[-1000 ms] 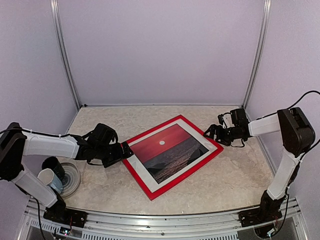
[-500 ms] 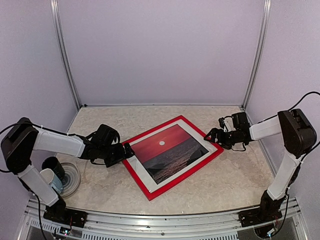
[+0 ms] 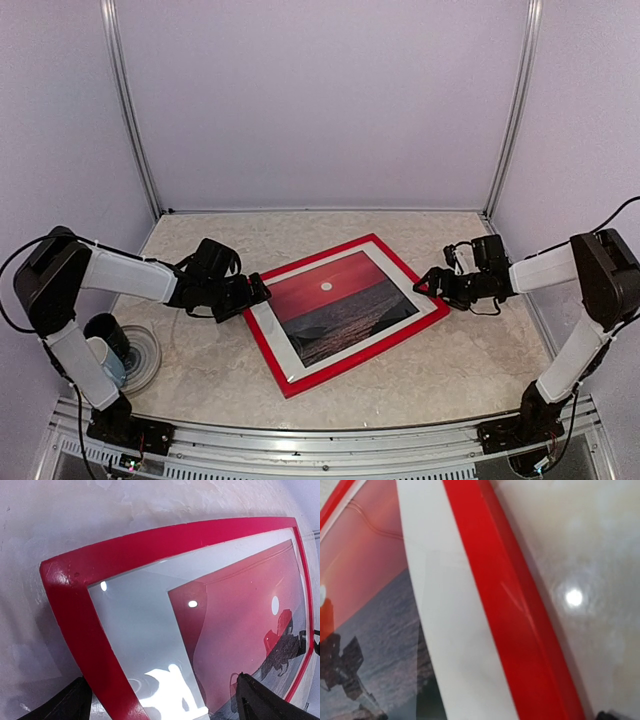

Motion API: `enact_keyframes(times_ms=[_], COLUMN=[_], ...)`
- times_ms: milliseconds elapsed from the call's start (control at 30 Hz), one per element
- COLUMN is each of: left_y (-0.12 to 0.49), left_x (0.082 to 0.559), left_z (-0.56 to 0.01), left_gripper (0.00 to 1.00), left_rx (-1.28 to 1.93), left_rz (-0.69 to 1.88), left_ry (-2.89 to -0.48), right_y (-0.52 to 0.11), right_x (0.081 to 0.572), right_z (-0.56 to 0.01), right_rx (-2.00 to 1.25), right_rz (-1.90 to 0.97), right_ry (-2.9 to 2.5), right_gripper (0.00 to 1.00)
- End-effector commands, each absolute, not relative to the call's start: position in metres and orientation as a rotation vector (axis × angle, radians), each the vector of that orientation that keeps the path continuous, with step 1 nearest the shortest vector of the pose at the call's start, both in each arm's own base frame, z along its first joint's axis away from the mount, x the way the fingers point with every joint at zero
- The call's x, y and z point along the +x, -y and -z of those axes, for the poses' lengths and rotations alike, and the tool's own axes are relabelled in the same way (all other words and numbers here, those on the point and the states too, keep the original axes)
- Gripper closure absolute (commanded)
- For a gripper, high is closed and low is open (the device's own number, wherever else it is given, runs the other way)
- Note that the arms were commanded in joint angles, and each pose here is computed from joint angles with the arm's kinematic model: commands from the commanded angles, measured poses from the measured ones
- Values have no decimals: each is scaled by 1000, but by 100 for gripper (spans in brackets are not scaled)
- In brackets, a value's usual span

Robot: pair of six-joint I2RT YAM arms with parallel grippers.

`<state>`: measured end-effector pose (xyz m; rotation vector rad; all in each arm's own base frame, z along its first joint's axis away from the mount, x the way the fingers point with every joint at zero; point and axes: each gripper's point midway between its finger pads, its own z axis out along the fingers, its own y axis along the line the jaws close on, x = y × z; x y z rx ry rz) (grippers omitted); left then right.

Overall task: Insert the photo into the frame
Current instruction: Adjust the photo frame at the center of the board.

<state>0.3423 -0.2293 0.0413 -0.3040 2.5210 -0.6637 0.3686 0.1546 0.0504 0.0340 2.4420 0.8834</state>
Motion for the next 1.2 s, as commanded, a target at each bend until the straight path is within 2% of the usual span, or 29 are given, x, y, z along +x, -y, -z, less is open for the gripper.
enact_keyframes(times_ms=[0, 600, 1167], left_y=[239, 245, 251], left_x=[354, 404, 423], left_z=[-39, -35, -24], left_gripper=[1, 1, 1], left_rx=[-261, -252, -244], left_rz=[674, 642, 650], left_ry=[-2534, -2547, -2559], right_y=[-157, -184, -203], right_x=[356, 307, 267], right_z=[-56, -52, -50], right_rx=[22, -40, -47], right_rz=[-920, -980, -978], right_ry=[-2427, -2462, -2487], right_gripper=[1, 1, 1])
